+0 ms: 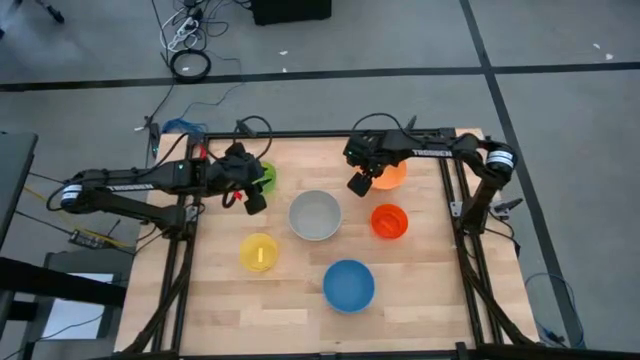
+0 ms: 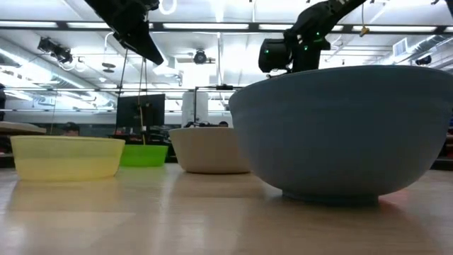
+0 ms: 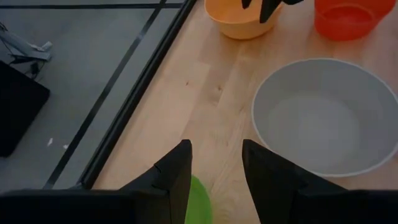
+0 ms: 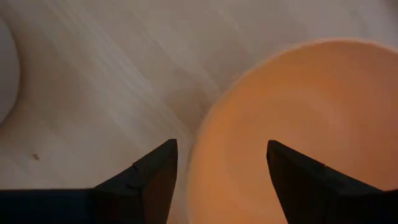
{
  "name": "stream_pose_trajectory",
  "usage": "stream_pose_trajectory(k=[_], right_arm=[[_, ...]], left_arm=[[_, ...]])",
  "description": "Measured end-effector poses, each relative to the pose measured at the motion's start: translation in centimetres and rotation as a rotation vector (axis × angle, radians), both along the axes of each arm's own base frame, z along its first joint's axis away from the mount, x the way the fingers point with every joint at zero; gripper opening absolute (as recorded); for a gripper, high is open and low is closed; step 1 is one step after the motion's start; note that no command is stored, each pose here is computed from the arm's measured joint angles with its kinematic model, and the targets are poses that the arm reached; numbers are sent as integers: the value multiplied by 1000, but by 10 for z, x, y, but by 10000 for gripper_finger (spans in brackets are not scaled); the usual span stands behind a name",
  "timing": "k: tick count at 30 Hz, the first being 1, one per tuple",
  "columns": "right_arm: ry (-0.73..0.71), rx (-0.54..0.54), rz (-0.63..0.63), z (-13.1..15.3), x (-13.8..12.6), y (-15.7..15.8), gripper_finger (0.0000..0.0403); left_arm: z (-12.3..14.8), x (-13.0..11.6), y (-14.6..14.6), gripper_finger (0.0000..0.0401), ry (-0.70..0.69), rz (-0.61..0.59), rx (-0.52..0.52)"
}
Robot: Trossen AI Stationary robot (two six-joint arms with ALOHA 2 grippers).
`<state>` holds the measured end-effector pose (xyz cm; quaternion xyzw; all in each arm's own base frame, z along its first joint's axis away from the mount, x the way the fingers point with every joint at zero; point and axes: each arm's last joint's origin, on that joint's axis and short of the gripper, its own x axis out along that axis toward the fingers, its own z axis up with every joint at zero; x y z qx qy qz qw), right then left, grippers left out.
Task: Nest bowls inside each other
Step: Stack the light orange bowl on top of the gray bowl
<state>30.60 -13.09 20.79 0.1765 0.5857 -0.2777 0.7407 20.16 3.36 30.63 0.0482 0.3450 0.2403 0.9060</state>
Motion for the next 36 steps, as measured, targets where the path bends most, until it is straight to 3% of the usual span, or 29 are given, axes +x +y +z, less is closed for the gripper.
stream_pose_trajectory(k=[11, 15, 19, 21, 29, 32, 36], right_arm=[[64, -28, 3, -40, 17, -7, 206], [96, -24, 16, -51, 19, -9, 144], [122, -37, 43, -52, 18, -9, 36], [127, -61, 78, -48, 17, -8, 12], [93, -191, 135, 1, 5, 7, 2], [2, -212, 203, 24, 4, 26, 1], [-243, -159, 352, 51, 15, 62, 1]], left_arm=[[0, 0, 0, 152, -11, 14, -15], [0, 0, 0, 152, -12, 20, -21], [-1, -1, 0, 152, -15, 30, -32], [-1, -1, 0, 152, -12, 30, -33], [-1, -1, 0, 152, -12, 35, -37], [-1, -1, 0, 152, -16, 35, -37], [2, 1, 1, 152, -52, 45, -24]])
